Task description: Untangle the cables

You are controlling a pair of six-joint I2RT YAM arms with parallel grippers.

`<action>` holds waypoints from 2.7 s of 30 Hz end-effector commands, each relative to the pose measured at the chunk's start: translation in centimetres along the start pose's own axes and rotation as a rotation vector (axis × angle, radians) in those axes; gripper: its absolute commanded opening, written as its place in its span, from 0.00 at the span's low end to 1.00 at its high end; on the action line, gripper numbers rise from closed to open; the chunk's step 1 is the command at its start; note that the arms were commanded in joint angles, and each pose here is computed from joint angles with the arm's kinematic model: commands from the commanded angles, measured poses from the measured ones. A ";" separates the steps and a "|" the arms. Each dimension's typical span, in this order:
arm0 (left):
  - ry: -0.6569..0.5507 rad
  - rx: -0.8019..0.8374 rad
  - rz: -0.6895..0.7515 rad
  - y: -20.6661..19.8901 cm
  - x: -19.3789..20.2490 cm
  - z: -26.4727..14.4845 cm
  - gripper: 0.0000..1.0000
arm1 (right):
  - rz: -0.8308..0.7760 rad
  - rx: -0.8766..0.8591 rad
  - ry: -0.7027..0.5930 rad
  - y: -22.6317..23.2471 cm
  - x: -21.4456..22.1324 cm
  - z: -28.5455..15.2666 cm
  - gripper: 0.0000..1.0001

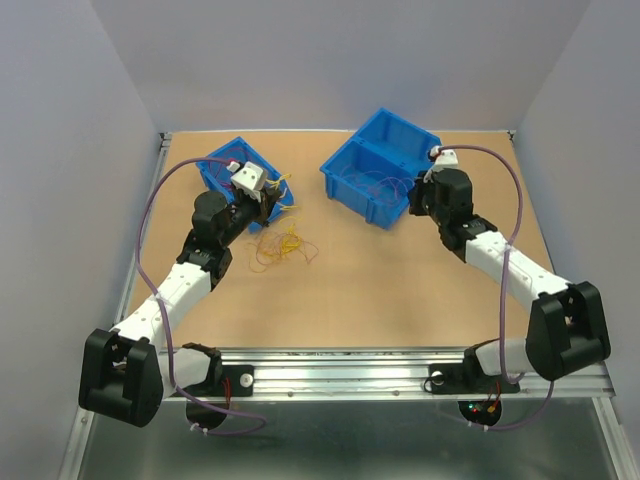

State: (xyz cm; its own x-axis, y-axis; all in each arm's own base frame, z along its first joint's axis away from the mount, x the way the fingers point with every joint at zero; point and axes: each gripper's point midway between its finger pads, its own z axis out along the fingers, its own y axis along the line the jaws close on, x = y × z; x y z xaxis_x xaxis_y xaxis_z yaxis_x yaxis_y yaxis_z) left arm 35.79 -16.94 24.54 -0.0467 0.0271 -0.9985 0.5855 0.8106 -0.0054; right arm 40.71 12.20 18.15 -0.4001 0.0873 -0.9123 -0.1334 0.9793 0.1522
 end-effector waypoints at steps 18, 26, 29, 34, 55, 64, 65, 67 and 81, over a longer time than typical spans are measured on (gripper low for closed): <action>-0.121 0.052 0.059 -1.4 -4.4 -0.8 0.00 | -0.042 -0.441 -0.211 7.4 -3.1 -1.6 0.71; -0.136 0.050 0.068 -1.5 -4.8 -1.1 0.00 | -0.338 -0.792 0.019 15.0 5.6 -3.9 0.78; -0.143 0.043 0.072 -1.4 -5.0 -1.3 0.00 | -0.390 -0.840 0.052 17.5 6.9 -4.0 0.79; -0.146 0.032 0.075 -1.2 -5.1 -1.3 0.00 | -0.409 -0.905 0.126 19.8 9.2 -2.2 0.79; -0.156 0.025 0.083 -1.2 -5.3 -1.6 0.00 | -0.496 -1.001 0.308 24.8 14.8 2.8 0.66; -0.152 0.018 0.084 -1.0 -5.2 -1.4 0.00 | -0.538 -1.035 0.297 25.0 13.7 0.8 0.01; -0.152 0.018 0.084 -1.0 -5.2 -1.4 0.00 | -0.538 -1.041 0.202 25.5 10.7 -0.5 0.01; -0.151 0.016 0.082 -1.0 -5.1 -1.4 0.00 | -0.508 -1.009 0.189 24.2 10.7 -2.4 0.01; -0.137 -0.007 0.091 -0.5 -4.7 -0.9 0.00 | -0.126 -0.570 -0.642 12.0 -8.3 -20.8 0.01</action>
State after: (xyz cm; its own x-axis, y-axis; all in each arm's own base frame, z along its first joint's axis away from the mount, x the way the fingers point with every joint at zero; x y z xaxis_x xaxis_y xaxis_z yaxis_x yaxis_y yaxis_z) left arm 34.74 -16.90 26.88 0.0283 0.0304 -0.9991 0.5906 0.8059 0.0413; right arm 22.89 23.40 32.44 0.1461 0.0918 -0.9850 -0.7824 0.6200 -0.0582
